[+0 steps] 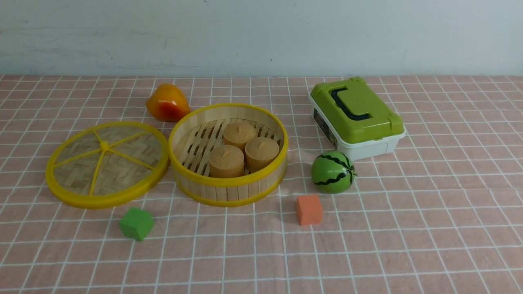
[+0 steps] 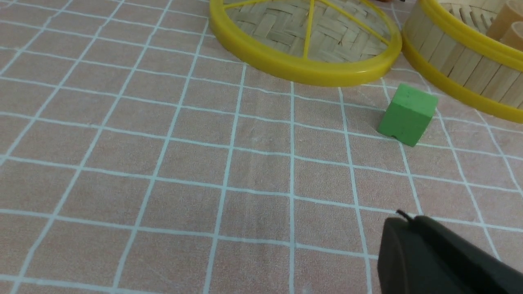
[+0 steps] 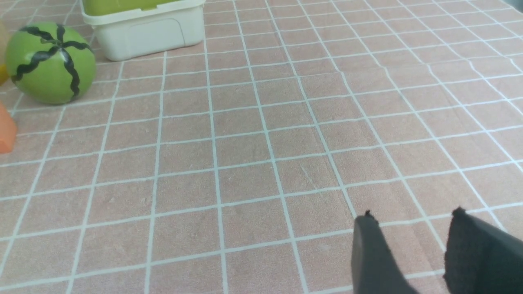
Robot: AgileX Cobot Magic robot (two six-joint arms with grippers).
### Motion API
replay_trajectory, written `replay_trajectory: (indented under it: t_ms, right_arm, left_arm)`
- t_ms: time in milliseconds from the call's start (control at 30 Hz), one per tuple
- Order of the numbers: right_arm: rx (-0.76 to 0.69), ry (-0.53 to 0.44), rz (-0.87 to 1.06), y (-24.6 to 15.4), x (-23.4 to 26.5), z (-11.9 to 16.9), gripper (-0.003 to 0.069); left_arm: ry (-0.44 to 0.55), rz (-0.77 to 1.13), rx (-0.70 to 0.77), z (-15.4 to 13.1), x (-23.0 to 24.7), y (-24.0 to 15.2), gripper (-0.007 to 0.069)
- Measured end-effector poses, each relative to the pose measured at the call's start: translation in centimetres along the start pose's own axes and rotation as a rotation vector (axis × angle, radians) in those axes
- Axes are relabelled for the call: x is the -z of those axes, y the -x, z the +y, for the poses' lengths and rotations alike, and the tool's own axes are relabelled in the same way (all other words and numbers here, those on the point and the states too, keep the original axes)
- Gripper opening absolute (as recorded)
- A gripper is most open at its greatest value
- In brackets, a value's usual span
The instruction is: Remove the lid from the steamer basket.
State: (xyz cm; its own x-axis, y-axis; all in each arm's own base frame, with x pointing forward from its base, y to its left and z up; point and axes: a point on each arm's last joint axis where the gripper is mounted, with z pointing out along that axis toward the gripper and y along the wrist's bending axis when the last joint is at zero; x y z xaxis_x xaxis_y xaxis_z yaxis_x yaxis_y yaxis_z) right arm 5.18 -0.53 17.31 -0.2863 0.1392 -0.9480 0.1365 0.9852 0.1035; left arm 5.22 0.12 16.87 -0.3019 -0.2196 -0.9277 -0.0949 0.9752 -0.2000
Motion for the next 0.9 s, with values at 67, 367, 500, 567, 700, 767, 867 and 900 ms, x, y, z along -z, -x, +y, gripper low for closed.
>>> replay_trajectory:
  t_ms: [67, 367, 500, 567, 700, 767, 867, 900]
  right_arm:
    - [0.0, 0.0, 0.0, 0.0, 0.0, 0.0, 0.0241]
    - [0.0, 0.0, 0.0, 0.0, 0.0, 0.0, 0.0241]
    - [0.0, 0.0, 0.0, 0.0, 0.0, 0.0, 0.0241]
    - [0.0, 0.0, 0.0, 0.0, 0.0, 0.0, 0.0241]
    - [0.0, 0.0, 0.0, 0.0, 0.0, 0.0, 0.0241]
    - [0.0, 0.0, 0.0, 0.0, 0.0, 0.0, 0.0241]
    - [0.0, 0.0, 0.0, 0.0, 0.0, 0.0, 0.0241]
    - [0.0, 0.0, 0.0, 0.0, 0.0, 0.0, 0.0241]
  left_arm:
    - [0.0, 0.0, 0.0, 0.0, 0.0, 0.0, -0.0013]
    - [-0.023, 0.009, -0.008, -0.12, 0.0, -0.06, -0.0013]
    - [-0.054, 0.016, -0.019, -0.29, 0.01, -0.1, -0.0013]
    - [-0.057, 0.016, -0.02, -0.31, 0.01, -0.11, -0.0013]
    - [-0.058, 0.016, -0.02, -0.32, 0.01, -0.11, -0.0013]
    - [-0.06, 0.017, -0.021, -0.33, 0.01, -0.11, -0.0012]
    - [-0.06, 0.017, -0.021, -0.33, 0.01, -0.11, -0.0012]
    - [-0.06, 0.017, -0.021, -0.33, 0.01, -0.11, -0.001]
